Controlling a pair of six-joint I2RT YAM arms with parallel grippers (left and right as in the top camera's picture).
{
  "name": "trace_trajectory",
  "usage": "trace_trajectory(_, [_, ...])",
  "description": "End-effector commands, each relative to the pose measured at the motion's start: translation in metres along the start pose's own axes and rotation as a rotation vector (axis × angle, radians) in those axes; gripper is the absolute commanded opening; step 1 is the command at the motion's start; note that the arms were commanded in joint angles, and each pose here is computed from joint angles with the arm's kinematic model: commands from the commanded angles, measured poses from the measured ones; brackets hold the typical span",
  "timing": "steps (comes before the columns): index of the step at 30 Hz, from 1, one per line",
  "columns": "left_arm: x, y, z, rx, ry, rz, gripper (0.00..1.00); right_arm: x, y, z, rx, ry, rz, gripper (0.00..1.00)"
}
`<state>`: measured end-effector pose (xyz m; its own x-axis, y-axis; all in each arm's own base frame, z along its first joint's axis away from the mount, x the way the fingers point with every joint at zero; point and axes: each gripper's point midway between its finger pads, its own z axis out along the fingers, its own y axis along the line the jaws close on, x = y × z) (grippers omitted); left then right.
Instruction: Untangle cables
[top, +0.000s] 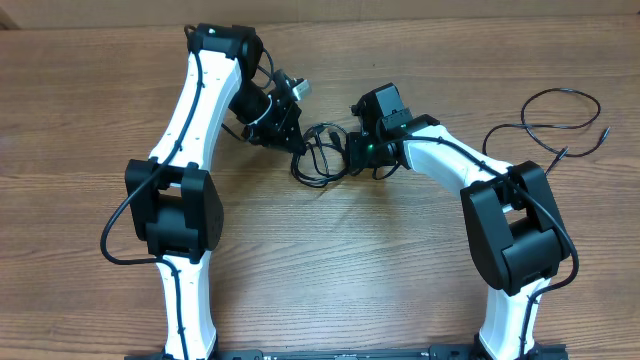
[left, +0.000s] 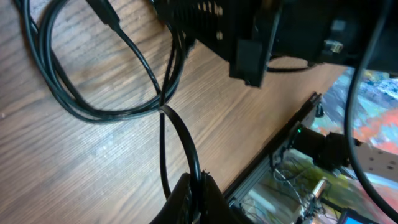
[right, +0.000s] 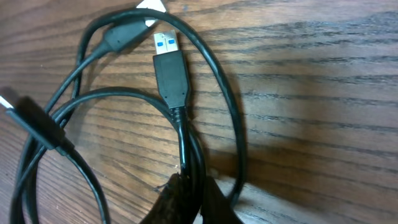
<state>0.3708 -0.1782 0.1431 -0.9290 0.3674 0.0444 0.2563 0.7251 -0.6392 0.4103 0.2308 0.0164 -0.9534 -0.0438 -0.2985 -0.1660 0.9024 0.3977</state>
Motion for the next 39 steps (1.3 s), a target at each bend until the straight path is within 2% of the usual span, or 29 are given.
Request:
trace_trajectory(1, [-0.011, -0.007, -0.029, 0.008, -0.080, 0.034, 0.04, 0.000, -0.009, 0.006, 0.023, 0.002, 0.044, 0.05])
trace_trajectory(12, [-0.043, -0.031, -0.134, -0.038, -0.428, 0.033, 0.04, 0.000, -0.014, 0.008, 0.049, -0.004, 0.090, 0.04])
trace_trajectory(23, [-0.034, -0.042, -0.225, -0.083, -0.709, 0.024, 0.04, 0.000, -0.015, 0.008, 0.053, -0.004, 0.090, 0.04])
trace_trajectory(32, [-0.013, -0.014, -0.286, -0.105, -0.883, -0.104, 0.04, 0.000, -0.015, 0.008, 0.054, -0.003, 0.091, 0.04])
trace_trajectory(39, [-0.003, 0.008, -0.303, -0.110, -0.921, -0.187, 0.04, 0.000, -0.015, 0.008, 0.053, -0.004, 0.091, 0.04])
